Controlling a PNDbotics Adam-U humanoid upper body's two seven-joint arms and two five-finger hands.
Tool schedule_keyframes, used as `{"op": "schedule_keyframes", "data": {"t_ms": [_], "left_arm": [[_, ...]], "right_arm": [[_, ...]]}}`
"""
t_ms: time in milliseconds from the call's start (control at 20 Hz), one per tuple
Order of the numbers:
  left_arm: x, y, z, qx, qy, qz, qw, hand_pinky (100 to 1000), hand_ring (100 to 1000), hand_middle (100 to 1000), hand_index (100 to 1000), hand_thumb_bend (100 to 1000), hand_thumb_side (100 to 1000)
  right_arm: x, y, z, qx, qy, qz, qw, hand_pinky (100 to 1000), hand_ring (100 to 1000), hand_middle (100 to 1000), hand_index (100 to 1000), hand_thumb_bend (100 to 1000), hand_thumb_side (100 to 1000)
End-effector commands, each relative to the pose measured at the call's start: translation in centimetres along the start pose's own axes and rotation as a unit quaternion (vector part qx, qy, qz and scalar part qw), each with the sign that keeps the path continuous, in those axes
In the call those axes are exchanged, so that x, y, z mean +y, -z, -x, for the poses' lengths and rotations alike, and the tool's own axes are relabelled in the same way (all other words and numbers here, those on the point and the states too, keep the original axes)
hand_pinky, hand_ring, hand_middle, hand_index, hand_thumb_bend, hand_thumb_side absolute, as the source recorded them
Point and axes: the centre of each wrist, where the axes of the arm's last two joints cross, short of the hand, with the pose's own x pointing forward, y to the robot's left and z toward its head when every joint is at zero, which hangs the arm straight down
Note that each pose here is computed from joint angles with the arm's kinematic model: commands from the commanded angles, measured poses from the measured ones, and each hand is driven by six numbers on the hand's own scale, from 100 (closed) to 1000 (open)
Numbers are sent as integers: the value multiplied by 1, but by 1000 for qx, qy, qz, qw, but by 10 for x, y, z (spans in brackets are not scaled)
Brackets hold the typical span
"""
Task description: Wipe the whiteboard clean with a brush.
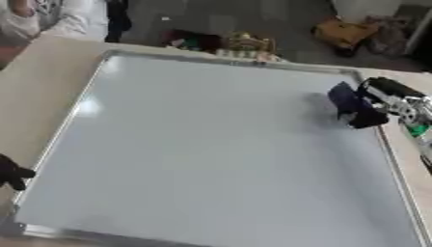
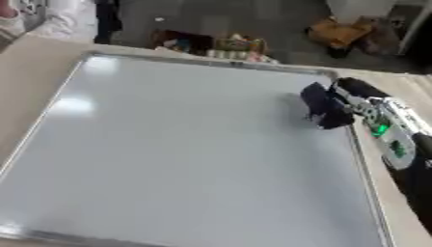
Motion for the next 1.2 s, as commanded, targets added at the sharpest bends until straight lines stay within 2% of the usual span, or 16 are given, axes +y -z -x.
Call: {"op": "schedule_keyframes", "data": {"t_ms": [50, 350, 650, 700, 850, 1050, 1200], "left_arm": [[0, 2, -4, -6, 8, 7, 1000, 572, 360, 427, 470, 100, 925], [0, 3, -5, -7, 8, 8, 1000, 572, 360, 427, 470, 100, 923], [0, 3, -5, -7, 7, 8, 1000, 572, 360, 428, 470, 100, 922], [0, 3, -5, -7, 8, 8, 1000, 572, 359, 428, 470, 100, 919], [0, 3, -4, -7, 8, 8, 1000, 572, 359, 428, 470, 100, 920], [0, 2, -4, -6, 8, 8, 1000, 572, 358, 429, 471, 100, 920], [0, 2, -4, -6, 9, 9, 1000, 572, 358, 429, 471, 100, 921]], "right_arm": [[-22, -4, 9, 11, -27, 20, 999, 722, 762, 221, 267, 100, 274], [-18, -2, 8, 11, -53, 7, 999, 717, 678, 233, 318, 100, 300], [-17, -1, 9, 11, -60, -3, 998, 718, 673, 236, 325, 100, 301], [-15, -1, 10, 13, -58, -8, 998, 697, 621, 235, 357, 100, 288], [-11, 1, 12, 17, -53, -21, 998, 667, 620, 232, 370, 100, 312], [-10, 2, 13, 19, -52, -23, 998, 626, 616, 226, 371, 100, 394], [-12, 3, 10, 19, -58, -15, 998, 607, 595, 210, 359, 100, 364]]}}
